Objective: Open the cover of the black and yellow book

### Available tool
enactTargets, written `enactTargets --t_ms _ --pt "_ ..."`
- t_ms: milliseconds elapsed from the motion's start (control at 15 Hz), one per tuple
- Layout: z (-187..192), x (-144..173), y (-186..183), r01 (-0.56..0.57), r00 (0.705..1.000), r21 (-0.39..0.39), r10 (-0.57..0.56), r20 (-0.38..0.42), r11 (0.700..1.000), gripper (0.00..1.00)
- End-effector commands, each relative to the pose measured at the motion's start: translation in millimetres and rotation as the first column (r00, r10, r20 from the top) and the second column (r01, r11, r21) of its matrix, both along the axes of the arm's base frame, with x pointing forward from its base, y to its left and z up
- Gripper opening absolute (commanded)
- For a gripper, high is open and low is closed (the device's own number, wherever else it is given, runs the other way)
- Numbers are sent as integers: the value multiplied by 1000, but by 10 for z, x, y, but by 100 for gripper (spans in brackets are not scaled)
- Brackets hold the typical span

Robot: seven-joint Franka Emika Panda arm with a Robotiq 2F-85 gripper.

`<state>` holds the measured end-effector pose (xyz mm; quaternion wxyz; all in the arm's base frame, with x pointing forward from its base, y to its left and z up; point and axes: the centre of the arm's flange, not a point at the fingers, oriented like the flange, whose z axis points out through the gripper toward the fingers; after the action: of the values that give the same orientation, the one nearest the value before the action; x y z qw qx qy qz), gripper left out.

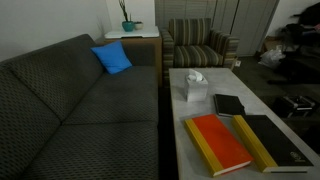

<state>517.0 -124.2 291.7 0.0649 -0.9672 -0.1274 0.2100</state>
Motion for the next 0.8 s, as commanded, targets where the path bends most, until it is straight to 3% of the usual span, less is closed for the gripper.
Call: enactTargets --t_ms 0,467,733 --pt "-344 191 -42 -34 999 13 34 20 999 100" --pt "-1354 663 30 -152 987 139 158 -35 979 100" --pt "-1866 923 86 -126 984 148 143 -109 981 100"
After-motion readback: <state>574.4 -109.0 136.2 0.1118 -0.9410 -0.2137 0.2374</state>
